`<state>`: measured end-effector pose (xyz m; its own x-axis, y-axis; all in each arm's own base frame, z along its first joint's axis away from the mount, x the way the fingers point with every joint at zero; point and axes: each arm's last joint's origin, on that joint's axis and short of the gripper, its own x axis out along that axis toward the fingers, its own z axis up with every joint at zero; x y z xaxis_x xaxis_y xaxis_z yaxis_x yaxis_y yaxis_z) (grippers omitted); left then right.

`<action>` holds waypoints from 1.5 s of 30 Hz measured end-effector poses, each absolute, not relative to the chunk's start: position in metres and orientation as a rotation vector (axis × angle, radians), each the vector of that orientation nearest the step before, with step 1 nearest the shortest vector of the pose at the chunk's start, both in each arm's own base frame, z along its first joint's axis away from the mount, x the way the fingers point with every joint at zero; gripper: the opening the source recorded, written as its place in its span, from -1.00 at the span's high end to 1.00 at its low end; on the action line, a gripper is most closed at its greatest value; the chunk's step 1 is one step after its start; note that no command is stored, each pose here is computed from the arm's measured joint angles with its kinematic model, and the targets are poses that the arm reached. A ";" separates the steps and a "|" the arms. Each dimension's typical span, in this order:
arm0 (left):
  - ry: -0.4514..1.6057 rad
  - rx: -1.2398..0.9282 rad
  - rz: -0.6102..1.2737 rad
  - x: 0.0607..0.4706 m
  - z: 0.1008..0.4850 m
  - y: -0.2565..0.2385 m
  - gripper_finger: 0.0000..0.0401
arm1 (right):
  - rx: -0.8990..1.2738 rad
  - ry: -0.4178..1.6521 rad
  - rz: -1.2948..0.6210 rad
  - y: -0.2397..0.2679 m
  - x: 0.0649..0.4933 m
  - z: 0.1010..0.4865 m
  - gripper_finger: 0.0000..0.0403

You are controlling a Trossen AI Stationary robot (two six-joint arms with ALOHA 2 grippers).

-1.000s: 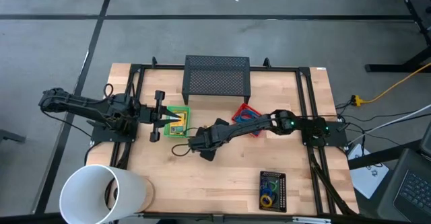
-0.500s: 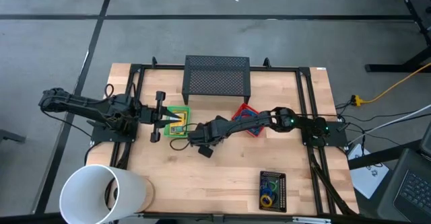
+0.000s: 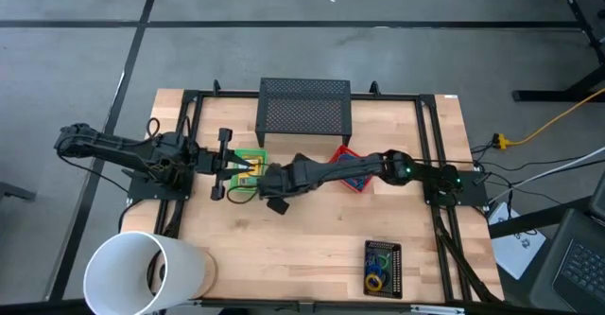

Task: Pick & Place Office Desk Supplies
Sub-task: Put the box of crayon into the black bin

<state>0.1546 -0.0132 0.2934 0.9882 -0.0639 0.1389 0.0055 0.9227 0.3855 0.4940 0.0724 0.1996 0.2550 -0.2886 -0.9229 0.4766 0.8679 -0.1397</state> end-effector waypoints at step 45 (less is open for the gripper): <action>-0.177 0.404 0.030 0.135 0.300 -0.010 0.82 | -0.518 0.971 0.031 0.055 0.523 0.230 1.00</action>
